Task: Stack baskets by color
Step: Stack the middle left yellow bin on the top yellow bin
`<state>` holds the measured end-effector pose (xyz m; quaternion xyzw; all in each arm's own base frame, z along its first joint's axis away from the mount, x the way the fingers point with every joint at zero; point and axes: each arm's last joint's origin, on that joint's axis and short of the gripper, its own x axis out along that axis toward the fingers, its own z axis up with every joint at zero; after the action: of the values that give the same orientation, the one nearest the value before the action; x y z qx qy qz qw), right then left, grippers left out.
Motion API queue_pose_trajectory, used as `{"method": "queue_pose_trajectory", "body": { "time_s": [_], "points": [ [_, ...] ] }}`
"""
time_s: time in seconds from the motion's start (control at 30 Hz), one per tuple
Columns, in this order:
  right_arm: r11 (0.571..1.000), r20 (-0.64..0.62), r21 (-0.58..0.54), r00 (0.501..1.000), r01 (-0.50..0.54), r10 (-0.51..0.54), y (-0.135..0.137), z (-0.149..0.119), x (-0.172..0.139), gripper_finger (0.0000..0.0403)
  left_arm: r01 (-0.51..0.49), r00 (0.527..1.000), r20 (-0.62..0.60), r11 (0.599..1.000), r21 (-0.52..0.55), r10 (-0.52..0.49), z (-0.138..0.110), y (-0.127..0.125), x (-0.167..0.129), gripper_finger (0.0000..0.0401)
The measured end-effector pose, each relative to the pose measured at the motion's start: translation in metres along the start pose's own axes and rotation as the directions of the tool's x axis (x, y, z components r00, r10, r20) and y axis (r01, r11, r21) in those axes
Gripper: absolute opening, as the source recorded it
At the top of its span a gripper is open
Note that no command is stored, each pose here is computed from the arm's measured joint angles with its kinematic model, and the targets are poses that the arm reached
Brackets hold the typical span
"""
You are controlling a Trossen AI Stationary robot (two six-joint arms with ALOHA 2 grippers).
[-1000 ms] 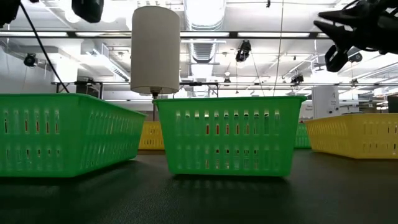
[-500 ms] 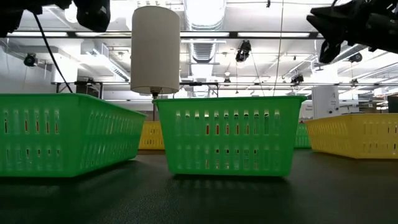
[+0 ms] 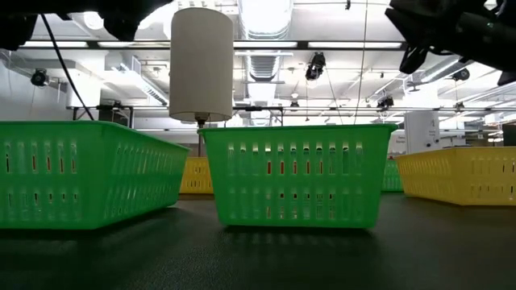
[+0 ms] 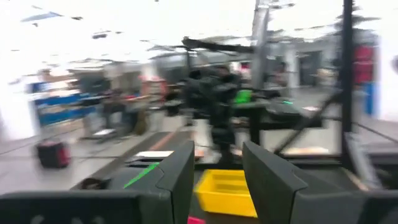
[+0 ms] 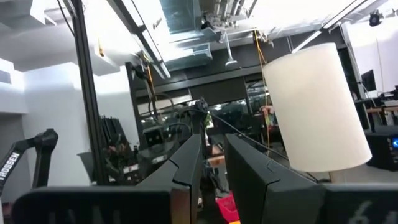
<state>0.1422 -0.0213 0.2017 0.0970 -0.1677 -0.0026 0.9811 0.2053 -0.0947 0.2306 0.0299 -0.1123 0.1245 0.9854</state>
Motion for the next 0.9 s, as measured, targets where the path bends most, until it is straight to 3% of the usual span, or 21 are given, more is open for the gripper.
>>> {"method": "queue_pose_trajectory", "body": {
  "time_s": [0.13, 0.33, 0.47, 0.8, 0.9],
  "points": [
    [1.000, -0.017, 0.000, 1.000, 0.004, -0.004, -0.001, -0.002, 0.007, 0.0063, -0.064, 0.998, 0.013, 0.998, -0.007, 0.064, 0.006, 0.008, 0.001, 0.0120],
    [0.999, -0.093, -0.041, 0.996, 0.006, -0.010, -0.004, 0.002, 0.036, 0.0063, -0.094, 0.995, 0.046, 0.983, 0.155, 0.088, 0.017, 0.015, -0.001, 0.0120],
    [0.996, -0.171, -0.088, 0.985, 0.008, -0.023, -0.007, 0.002, 0.060, 0.0063, -0.104, 0.994, 0.065, 0.978, 0.183, 0.093, 0.023, 0.018, -0.003, 0.0120],
    [0.977, -0.317, -0.170, 0.946, -0.126, 0.067, -0.007, -0.006, 0.115, 0.0063, -0.115, 0.991, 0.089, 0.973, 0.200, 0.099, 0.030, 0.021, -0.005, 0.0120],
    [0.969, -0.349, -0.197, 0.934, -0.153, 0.076, -0.005, -0.006, 0.129, 0.0063, -0.126, 0.989, 0.102, 0.959, 0.256, 0.103, 0.034, 0.024, -0.006, 0.0120]
  ]
}}
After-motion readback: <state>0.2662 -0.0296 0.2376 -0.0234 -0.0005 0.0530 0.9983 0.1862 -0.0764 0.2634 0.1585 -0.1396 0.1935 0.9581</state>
